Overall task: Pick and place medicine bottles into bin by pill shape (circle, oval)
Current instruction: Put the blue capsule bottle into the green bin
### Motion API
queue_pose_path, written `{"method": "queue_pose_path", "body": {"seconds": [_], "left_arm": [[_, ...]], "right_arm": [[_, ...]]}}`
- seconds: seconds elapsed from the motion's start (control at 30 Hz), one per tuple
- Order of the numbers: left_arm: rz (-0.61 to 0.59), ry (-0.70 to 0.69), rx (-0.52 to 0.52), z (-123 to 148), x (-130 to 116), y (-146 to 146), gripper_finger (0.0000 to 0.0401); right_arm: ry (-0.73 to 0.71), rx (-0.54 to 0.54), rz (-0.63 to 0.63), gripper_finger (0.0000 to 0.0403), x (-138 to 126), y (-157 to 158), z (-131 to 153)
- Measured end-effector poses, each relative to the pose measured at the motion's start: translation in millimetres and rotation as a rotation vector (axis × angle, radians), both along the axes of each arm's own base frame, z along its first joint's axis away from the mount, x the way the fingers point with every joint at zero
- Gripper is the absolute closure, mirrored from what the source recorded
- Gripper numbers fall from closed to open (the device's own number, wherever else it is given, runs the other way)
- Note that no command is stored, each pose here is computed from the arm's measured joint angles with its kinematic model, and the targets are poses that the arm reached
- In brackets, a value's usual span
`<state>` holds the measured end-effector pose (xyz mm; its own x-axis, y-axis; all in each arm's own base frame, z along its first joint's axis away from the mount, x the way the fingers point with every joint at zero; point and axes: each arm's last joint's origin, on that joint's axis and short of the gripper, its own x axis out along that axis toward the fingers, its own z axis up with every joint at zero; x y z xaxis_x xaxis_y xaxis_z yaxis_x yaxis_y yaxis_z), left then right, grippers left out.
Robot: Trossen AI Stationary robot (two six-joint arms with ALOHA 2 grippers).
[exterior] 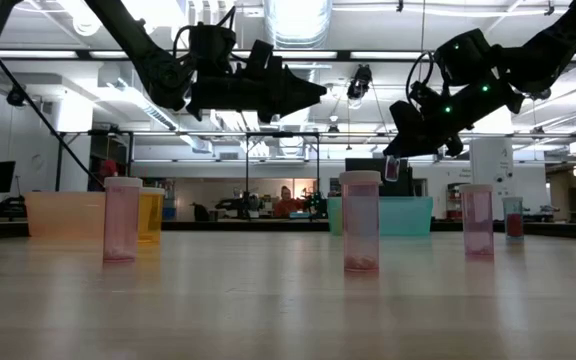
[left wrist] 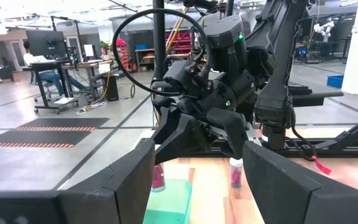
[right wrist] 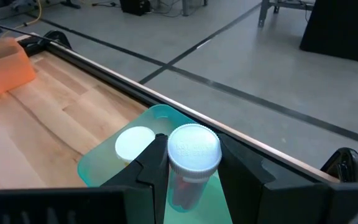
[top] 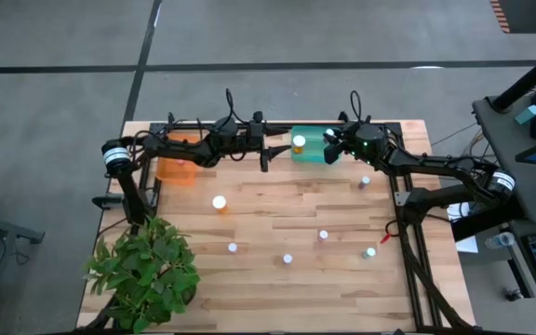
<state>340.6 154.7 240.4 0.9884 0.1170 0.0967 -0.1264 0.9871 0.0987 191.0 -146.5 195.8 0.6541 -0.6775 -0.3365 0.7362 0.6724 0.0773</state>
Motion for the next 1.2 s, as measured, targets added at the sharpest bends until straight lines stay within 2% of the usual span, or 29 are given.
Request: {"method": "queue_pose_path", "body": {"seconds": [0.57, 0.93, 1.2], "left_arm": [[-0.001, 0.003, -0.001, -1, 0, 0, 0.0177], [0.000, -0.007, 0.001, 1, 0, 0, 0.0177], [0.000, -0.006, 0.001, 1, 0, 0, 0.0177]], "right_arm": [[0.012, -0.015, 0.006, 0.0296, 0, 0, 1], [-0.064, -0.157, 0.087, 0.0296, 24, 0, 49], [-0.044, -0.121, 0.088, 0.0296, 35, -6, 31]]}}
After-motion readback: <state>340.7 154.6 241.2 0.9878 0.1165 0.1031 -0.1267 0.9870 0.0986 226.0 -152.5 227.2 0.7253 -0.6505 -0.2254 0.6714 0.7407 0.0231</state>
